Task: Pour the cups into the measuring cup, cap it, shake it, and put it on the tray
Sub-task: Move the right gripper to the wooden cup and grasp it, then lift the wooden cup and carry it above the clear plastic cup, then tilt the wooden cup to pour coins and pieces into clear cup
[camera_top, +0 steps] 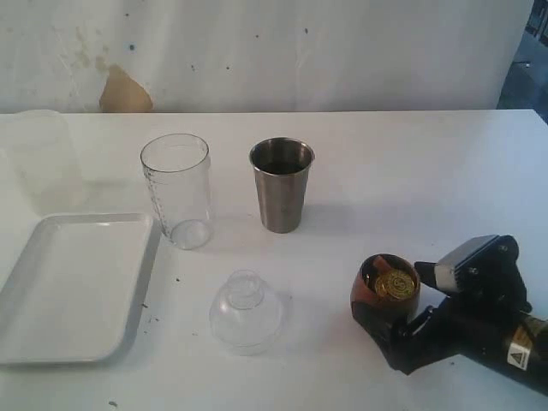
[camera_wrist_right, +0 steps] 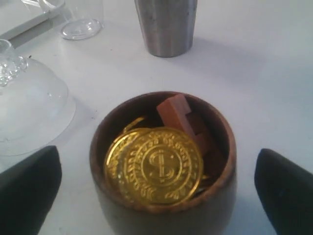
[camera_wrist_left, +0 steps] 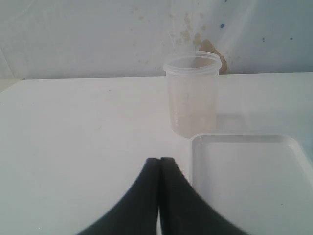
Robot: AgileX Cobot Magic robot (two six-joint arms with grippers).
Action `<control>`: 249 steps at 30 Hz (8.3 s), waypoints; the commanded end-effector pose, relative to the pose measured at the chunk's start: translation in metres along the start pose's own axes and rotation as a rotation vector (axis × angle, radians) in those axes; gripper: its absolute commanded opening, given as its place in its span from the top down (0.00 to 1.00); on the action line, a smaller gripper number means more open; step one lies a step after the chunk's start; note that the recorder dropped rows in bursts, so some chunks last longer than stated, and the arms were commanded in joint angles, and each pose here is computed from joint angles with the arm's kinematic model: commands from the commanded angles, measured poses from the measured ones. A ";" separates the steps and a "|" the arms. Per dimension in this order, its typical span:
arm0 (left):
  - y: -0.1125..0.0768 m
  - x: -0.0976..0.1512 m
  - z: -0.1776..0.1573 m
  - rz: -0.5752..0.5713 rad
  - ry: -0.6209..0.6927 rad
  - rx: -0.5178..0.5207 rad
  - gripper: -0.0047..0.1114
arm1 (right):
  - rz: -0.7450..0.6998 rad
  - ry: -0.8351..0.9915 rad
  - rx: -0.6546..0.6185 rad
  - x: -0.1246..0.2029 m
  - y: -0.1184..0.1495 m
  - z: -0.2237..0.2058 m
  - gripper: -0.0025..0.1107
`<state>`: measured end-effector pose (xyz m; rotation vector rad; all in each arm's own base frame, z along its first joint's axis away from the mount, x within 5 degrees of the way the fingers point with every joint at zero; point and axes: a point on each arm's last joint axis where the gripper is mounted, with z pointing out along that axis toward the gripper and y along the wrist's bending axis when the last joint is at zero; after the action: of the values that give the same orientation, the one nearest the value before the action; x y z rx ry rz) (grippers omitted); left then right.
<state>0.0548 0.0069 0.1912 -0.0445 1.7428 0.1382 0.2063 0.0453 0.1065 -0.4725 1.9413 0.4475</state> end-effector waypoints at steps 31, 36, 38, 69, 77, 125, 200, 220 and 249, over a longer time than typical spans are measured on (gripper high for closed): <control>0.000 0.000 0.000 0.004 -0.010 -0.001 0.96 | -0.008 -0.045 -0.092 0.010 -0.022 0.053 0.06; 0.000 0.000 0.000 0.004 -0.010 -0.001 0.96 | -0.017 -0.047 -0.106 0.009 -0.021 0.053 0.06; 0.000 0.000 0.000 0.004 -0.010 -0.001 0.96 | -0.031 -0.052 -0.126 0.007 -0.019 0.052 0.06; 0.000 0.000 0.000 0.004 -0.010 -0.001 0.96 | -0.004 -0.013 -0.143 0.019 -0.019 0.057 0.06; 0.000 0.000 0.000 0.004 -0.010 -0.001 0.96 | -0.001 -0.010 -0.142 0.021 -0.021 0.060 0.06; 0.000 0.000 0.000 0.004 -0.010 -0.001 0.96 | -0.232 -0.171 -0.020 -0.235 0.017 0.164 0.98; 0.000 0.000 0.000 0.004 -0.010 -0.001 0.96 | -1.351 -0.316 -0.006 -0.239 0.043 0.235 0.98; 0.000 0.000 0.000 0.004 -0.010 -0.001 0.96 | -1.429 -0.316 0.007 -0.239 0.043 0.235 0.98; 0.000 0.000 0.000 0.004 -0.010 -0.001 0.96 | -1.732 -0.372 0.045 -0.240 0.049 0.234 0.98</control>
<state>0.0548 0.0069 0.1912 -0.0445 1.7428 0.1382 0.4557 0.2317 0.2319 -1.6257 0.7129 -0.5880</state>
